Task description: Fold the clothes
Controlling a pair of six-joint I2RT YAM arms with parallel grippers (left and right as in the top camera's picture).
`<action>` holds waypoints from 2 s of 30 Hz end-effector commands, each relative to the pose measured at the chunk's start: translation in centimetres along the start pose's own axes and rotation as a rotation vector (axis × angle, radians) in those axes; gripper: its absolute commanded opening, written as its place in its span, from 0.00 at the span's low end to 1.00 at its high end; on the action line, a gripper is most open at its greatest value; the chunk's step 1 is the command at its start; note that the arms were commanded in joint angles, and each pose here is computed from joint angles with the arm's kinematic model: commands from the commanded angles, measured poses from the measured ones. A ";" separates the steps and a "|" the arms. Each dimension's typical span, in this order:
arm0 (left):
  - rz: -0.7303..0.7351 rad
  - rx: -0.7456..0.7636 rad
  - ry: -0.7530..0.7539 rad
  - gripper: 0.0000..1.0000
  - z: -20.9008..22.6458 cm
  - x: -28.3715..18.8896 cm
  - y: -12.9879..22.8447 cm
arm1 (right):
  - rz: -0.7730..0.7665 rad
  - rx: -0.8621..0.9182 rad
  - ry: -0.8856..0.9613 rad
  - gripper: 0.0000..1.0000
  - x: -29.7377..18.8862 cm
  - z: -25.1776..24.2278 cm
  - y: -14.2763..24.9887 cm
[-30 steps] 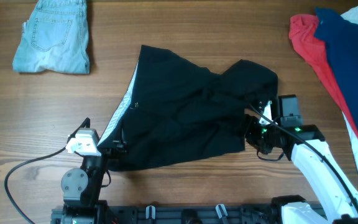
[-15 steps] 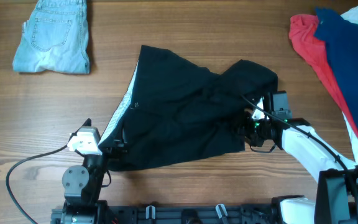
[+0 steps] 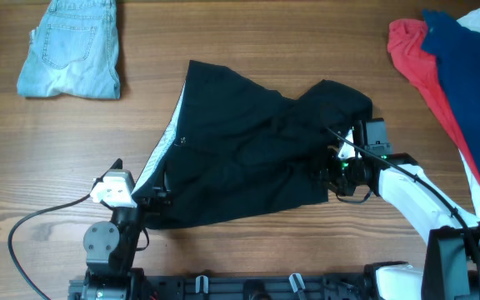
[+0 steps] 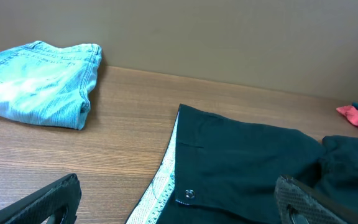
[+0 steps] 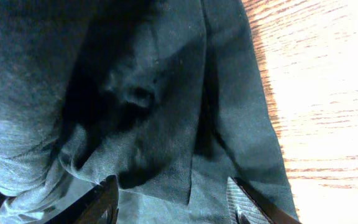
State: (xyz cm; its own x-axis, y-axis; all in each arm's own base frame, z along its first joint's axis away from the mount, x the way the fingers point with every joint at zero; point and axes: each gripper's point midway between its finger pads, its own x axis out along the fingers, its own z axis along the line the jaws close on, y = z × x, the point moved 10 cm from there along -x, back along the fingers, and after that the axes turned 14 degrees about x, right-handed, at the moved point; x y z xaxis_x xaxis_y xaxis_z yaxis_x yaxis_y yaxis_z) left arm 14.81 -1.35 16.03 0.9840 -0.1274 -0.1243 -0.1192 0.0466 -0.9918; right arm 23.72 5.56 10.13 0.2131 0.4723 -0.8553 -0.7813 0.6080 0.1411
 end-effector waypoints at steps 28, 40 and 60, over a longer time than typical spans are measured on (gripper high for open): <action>-0.026 -0.105 0.081 1.00 -0.5 0.0 -0.3 | -0.537 0.036 -0.081 0.37 -20.4 1.6 1.6; 0.004 -0.108 0.079 1.00 -0.5 0.0 0.1 | 0.135 -0.021 -0.076 0.61 -0.7 0.3 -0.8; 0.036 -0.112 0.079 1.00 -0.5 0.2 0.5 | -0.325 -0.020 0.240 0.04 -9.5 2.4 0.9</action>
State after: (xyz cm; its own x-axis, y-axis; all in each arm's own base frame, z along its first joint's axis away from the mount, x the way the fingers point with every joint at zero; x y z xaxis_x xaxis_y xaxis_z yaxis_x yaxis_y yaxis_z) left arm 14.90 -1.89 15.71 0.9683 -0.2013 -0.1479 -0.1600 -0.0451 -0.9861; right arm 22.78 4.68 14.09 0.1480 0.2752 -0.9499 -0.7544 0.6525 0.0715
